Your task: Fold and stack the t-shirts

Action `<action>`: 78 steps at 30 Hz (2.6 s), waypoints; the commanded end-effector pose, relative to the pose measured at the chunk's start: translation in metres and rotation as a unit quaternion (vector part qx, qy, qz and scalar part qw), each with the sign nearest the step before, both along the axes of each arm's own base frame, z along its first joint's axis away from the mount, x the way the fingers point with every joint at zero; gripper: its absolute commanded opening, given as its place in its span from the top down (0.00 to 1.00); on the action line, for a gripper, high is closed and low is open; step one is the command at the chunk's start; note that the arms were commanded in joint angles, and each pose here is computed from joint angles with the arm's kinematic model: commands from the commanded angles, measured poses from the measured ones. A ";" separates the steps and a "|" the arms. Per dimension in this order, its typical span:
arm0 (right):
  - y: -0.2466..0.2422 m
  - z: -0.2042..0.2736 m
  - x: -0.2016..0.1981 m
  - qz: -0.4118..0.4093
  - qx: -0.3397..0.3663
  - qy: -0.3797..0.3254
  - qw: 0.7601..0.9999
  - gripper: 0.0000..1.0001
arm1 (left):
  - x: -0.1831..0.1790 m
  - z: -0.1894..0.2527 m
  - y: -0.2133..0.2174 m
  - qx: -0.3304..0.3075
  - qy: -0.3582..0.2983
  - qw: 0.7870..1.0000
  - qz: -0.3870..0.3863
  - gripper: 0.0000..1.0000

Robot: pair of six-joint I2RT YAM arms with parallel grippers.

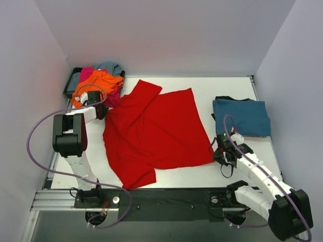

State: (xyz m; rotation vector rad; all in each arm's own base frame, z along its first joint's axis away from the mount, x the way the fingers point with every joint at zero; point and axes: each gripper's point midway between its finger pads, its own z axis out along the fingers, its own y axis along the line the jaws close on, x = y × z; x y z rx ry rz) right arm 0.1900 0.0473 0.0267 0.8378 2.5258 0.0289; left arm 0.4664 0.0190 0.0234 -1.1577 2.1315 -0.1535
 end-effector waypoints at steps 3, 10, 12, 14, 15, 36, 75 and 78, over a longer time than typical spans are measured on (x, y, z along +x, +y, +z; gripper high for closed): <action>-0.001 -0.009 -0.058 -0.027 -0.003 0.039 0.999 1.00 | 0.020 -0.004 0.013 0.016 0.023 1.000 0.000 1.00; 0.008 0.018 -0.041 0.014 -0.008 -0.052 0.998 0.39 | 0.022 0.008 0.011 0.023 0.005 0.999 -0.024 1.00; 0.002 0.043 -0.017 0.028 -0.056 -0.076 0.995 0.39 | 0.024 0.019 0.003 0.016 -0.007 0.999 -0.044 0.96; 0.003 0.075 0.013 0.042 -0.092 -0.095 0.990 0.43 | 0.023 0.034 -0.002 0.022 -0.016 0.998 -0.055 0.92; 0.003 0.095 0.030 0.045 -0.094 -0.112 0.988 0.45 | 0.017 0.043 -0.002 0.024 -0.016 0.998 -0.051 0.90; 0.059 0.068 0.333 0.146 -0.003 -0.066 0.987 0.51 | 0.082 0.150 -0.117 0.055 -0.159 0.957 -0.238 0.39; -0.035 0.032 0.394 0.074 -0.067 -0.035 0.994 1.00 | 0.217 0.038 -0.166 -0.048 -0.147 0.952 -0.264 0.44; -0.038 0.037 0.399 0.076 -0.067 -0.043 0.994 1.00 | 0.221 0.025 -0.171 -0.060 -0.148 0.952 -0.263 0.45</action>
